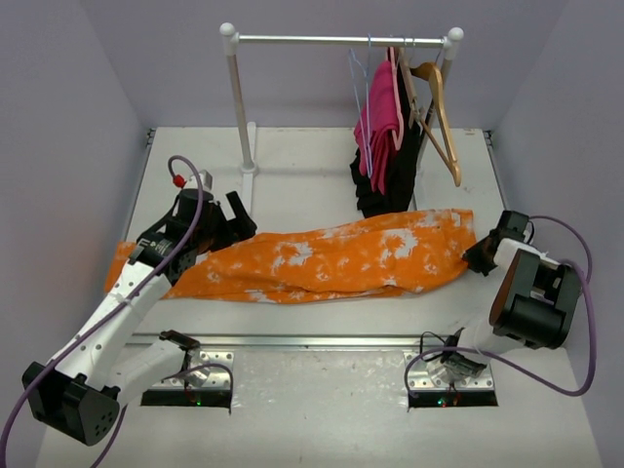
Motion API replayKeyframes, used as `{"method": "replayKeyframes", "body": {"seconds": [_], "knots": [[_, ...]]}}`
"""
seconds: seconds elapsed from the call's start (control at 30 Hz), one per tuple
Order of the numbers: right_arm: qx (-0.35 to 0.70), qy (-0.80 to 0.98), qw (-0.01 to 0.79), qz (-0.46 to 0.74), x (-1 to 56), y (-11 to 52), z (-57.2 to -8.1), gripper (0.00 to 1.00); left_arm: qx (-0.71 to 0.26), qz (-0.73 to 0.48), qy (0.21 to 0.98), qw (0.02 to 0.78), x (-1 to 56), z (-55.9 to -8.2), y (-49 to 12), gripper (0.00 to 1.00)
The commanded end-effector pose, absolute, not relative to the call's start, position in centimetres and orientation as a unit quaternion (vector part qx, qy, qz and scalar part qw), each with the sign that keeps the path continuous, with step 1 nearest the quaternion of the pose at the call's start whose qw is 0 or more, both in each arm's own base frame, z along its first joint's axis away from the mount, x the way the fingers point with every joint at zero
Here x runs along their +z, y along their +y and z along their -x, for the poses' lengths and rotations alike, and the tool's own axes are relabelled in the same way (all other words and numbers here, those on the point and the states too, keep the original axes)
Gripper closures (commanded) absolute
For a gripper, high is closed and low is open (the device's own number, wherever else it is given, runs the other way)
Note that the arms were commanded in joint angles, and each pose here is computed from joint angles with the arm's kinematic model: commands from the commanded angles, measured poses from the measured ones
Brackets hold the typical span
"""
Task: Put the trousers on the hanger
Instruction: Fold the trousers at the center of the board.
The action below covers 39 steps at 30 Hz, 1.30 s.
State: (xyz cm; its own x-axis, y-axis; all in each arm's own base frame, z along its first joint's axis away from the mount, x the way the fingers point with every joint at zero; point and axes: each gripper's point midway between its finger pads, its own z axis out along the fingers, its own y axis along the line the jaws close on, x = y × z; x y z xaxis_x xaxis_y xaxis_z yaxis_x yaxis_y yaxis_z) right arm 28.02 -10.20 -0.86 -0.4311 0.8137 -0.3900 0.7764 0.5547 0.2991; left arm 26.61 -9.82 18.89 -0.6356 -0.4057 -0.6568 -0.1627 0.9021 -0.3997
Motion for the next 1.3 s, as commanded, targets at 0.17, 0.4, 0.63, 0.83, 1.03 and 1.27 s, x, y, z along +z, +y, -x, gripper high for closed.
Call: {"method": "replayKeyframes", "body": {"seconds": [0.17, 0.4, 0.63, 0.83, 1.03, 1.27], "knots": [[0.052, 0.810, 0.367, -0.454, 6.1, -9.9, -29.0, 1.00, -0.129, 0.168, 0.893, 0.397, 17.3, -26.9, -9.1, 0.00], [0.017, 0.754, 0.476, -0.452, 15.9, -11.9, -28.9, 1.00, -0.197, 0.188, 0.901, 0.338, 13.8, -26.0, -12.1, 0.00], [0.089, 0.730, 0.568, -0.370, 23.3, -8.8, -29.7, 1.00, -0.261, 0.141, 0.910, 0.290, 12.2, -25.8, -19.7, 0.00], [0.190, 0.718, 0.637, -0.208, 29.9, -3.0, -30.6, 1.00, -0.266, 0.153, 0.923, 0.233, 9.5, -26.8, -24.9, 0.00], [0.253, 0.696, 0.669, -0.060, 34.0, 4.9, -29.5, 1.00, -0.232, 0.224, 0.896, 0.306, 12.0, -28.4, -21.9, 0.00], [0.383, 0.666, 0.637, 0.058, 36.5, 12.3, -27.4, 1.00, -0.187, 0.223, 0.919, 0.266, 9.6, -28.3, -21.7, 0.00]]}}
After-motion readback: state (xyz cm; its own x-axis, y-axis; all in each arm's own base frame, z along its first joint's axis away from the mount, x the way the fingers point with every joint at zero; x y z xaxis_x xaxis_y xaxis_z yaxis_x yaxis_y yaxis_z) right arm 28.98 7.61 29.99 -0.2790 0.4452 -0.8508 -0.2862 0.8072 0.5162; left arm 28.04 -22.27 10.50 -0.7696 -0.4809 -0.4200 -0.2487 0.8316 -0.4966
